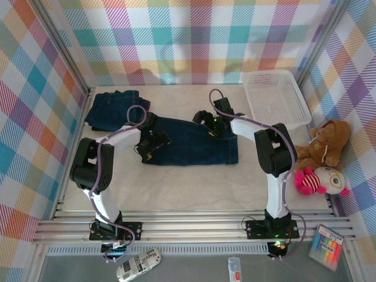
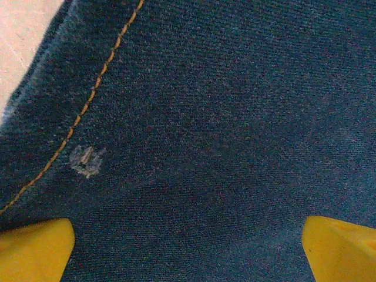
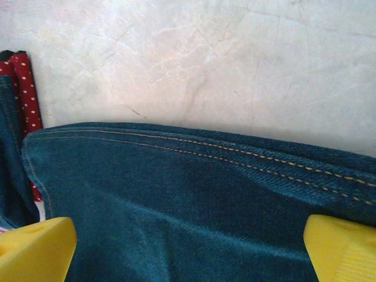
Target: Fold and stack the skirts
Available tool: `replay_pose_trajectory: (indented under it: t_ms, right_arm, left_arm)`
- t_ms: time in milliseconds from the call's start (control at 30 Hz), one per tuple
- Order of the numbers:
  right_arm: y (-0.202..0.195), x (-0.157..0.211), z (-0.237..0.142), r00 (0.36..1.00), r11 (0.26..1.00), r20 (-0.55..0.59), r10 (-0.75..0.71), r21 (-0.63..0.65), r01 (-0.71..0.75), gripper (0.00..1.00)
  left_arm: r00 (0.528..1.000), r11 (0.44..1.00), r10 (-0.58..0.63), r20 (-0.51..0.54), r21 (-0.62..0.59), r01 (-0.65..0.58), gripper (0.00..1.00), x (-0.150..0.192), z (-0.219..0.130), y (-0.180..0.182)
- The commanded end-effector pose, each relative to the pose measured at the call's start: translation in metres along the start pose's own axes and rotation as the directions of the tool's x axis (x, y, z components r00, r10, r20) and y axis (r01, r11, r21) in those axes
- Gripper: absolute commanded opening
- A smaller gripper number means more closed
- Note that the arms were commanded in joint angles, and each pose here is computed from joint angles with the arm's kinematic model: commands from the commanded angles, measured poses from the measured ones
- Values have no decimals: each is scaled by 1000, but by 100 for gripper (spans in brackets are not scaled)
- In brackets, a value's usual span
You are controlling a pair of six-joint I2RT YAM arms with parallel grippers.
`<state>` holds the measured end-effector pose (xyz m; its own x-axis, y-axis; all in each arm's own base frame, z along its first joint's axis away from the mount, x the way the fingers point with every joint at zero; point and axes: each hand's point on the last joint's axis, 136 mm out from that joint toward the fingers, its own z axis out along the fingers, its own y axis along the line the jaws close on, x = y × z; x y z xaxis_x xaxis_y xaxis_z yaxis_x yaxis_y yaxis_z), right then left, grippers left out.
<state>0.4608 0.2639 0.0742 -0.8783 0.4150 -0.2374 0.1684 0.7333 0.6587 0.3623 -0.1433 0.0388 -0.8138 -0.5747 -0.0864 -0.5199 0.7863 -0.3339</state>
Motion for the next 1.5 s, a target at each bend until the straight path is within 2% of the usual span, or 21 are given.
replay_pose_trajectory:
  t_ms: [0, 100, 267, 433, 533, 633, 800, 900, 1000, 1133, 1400, 1467]
  right_arm:
    - [40, -24, -52, 991, 997, 131, -24, -66, 33, 99]
    - [39, -27, -81, 980, 998, 192, -50, -35, 58, 99]
    - [2, -13, -125, 961, 999, 276, -5, 36, -5, 99]
    - [-52, 15, -154, 951, 994, 301, 66, 63, -89, 99]
    - [-90, 36, -165, 956, 979, 262, 129, 119, -165, 99]
    - [-117, 57, -170, 953, 959, 228, 200, 153, -238, 99]
    - [-127, 76, -160, 949, 954, 181, 257, 107, -279, 93]
    - [-128, 83, -148, 945, 948, 140, 294, 80, -307, 90]
    - [-123, 86, -136, 945, 947, 95, 313, 44, -318, 86]
    - [-130, 88, -125, 935, 933, 75, 347, 73, -352, 86]
    - [-133, 91, -106, 922, 920, 58, 383, 66, -386, 84]
    - [-130, 91, -102, 919, 919, 55, 390, 45, -392, 81]
  left_arm:
    - [999, 999, 5, 33, -39, -3, 100, -5, -17, 4]
    - [993, 999, 52, 103, 4, -53, 100, -16, -48, -15]
    - [974, 986, 150, 172, 41, -159, 100, -16, -87, -47]
    - [965, 958, 245, 98, 129, -256, 100, 15, -88, -89]
    - [952, 935, 306, 26, 180, -305, 100, 42, -76, -112]
    - [937, 925, 347, -47, 179, -334, 100, 67, -56, -125]
    - [905, 917, 386, -182, 186, -354, 100, 103, -21, -140]
    - [891, 917, 393, -229, 172, -360, 100, 114, -3, -142]
    - [889, 922, 387, -245, 123, -368, 100, 114, 13, -133]
    - [889, 928, 368, -271, 53, -368, 100, 114, 32, -116]
    - [890, 930, 363, -275, 37, -367, 100, 116, 35, -108]
    - [890, 930, 362, -277, 41, -365, 100, 116, 34, -109]
